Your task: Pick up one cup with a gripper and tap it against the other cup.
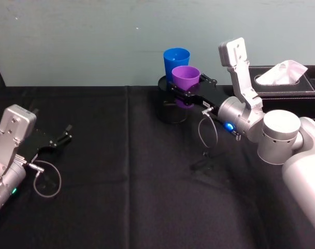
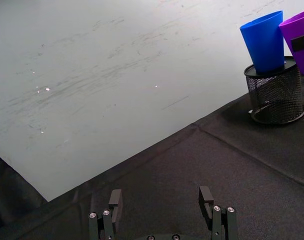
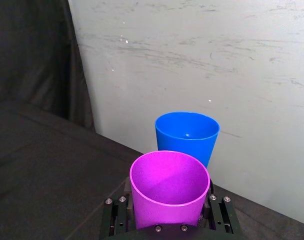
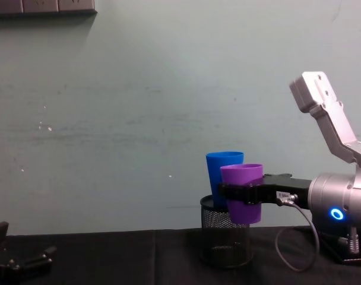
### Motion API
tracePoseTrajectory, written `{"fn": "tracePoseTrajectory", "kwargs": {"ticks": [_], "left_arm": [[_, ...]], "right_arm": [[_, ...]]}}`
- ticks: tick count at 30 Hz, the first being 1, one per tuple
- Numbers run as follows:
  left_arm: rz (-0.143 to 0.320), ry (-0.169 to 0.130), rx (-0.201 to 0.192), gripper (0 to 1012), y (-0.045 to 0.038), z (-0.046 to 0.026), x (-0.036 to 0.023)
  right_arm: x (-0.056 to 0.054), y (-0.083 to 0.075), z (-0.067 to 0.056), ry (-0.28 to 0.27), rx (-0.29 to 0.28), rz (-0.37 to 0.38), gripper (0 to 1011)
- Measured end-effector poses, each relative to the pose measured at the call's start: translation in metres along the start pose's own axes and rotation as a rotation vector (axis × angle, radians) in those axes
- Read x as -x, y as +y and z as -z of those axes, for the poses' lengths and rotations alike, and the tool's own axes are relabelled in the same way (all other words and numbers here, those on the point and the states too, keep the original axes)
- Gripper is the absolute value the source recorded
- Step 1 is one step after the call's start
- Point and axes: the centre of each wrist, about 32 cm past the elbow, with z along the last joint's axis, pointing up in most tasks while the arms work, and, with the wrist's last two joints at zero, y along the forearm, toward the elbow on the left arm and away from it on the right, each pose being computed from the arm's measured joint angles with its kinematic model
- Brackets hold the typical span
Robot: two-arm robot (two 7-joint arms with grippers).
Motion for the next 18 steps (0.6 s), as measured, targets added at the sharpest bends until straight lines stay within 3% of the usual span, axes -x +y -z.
{"fn": "tracePoseTrajectory", "kwargs": {"ticks": [18], "left_arm": [[0.000,0.000,0.000,1000,0.0000,0.0000,0.0000]], "right_arm": [[0.0001,-0.0004,0.0003,-0.001,0.001,0.000,736]]}}
